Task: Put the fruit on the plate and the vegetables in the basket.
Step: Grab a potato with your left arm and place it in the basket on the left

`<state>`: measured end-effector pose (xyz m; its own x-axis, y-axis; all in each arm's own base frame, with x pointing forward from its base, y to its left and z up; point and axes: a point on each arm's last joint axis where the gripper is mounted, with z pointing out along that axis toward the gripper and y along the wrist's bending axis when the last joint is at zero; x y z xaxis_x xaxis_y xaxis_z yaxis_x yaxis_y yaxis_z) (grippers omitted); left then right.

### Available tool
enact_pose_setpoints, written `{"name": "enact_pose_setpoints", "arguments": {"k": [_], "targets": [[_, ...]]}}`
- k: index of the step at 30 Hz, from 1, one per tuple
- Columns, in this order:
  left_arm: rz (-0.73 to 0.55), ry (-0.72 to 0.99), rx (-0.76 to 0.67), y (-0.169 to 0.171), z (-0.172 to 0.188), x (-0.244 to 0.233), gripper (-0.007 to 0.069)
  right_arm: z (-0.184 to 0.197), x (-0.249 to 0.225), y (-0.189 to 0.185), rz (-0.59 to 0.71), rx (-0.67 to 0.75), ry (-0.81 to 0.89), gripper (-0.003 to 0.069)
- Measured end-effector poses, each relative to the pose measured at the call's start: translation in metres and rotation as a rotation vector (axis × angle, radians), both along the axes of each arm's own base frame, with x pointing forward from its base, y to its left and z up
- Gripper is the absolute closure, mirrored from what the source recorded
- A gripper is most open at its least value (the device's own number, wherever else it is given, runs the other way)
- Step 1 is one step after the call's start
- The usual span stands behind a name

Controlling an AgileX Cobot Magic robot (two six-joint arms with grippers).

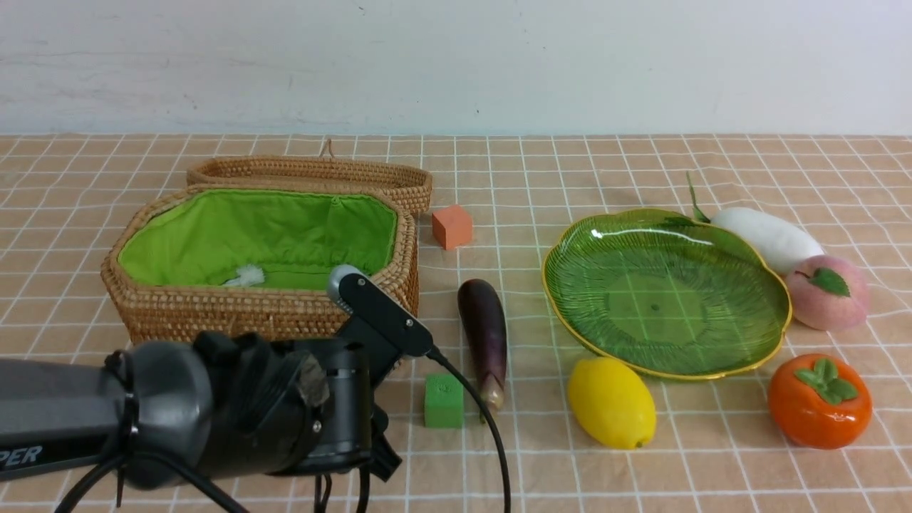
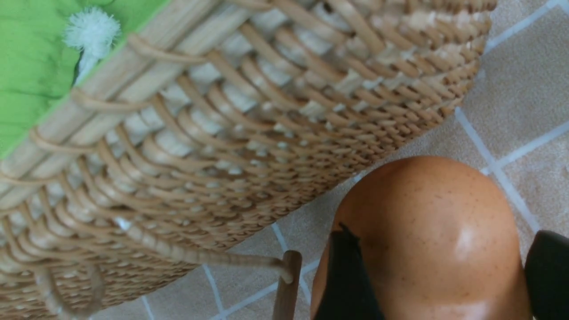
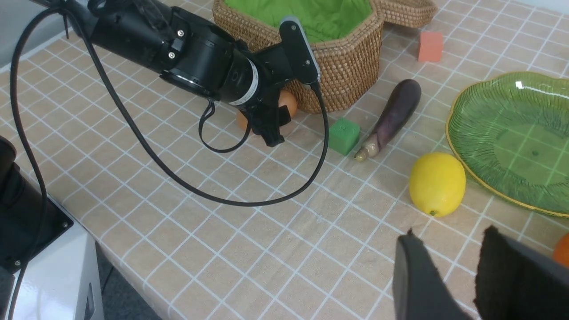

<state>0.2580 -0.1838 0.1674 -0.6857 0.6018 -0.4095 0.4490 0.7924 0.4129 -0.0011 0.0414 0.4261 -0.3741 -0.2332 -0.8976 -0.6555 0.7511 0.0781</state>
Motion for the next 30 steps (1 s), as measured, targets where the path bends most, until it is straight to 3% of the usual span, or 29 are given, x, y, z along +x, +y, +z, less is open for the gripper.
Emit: {"name": "enact_pose_setpoints", "arguments": {"k": [6,10,17,21,24,26,30], "targets": [[0.022,0.01,-0.022,0.0,0.003,-0.002,0.0158,0.0,0.0,0.0,0.0,0.0,0.0,0.0442],[0.072,0.06,-0.11,0.002,0.014,-0.012,0.0158,0.0,0.0,0.0,0.001,0.002,0.0,0.0442],[-0.029,0.076,-0.211,0.016,0.071,-0.042,0.0158,0.001,0.0,0.0,-0.002,0.008,-0.008,0.0442],[-0.185,-0.028,-0.189,0.032,0.117,-0.058,0.0158,0.006,0.004,0.0,-0.025,0.041,-0.059,0.0442],[-0.301,-0.209,-0.141,0.04,0.157,-0.056,0.0158,0.014,0.008,-0.001,-0.058,0.089,-0.134,0.0442],[-0.33,-0.339,-0.091,0.047,0.181,-0.046,0.0158,0.021,0.011,-0.002,-0.087,0.134,-0.201,0.0442],[-0.327,-0.425,-0.006,0.055,0.192,-0.021,0.0158,0.03,0.014,-0.004,-0.126,0.19,-0.288,0.0442]]}}
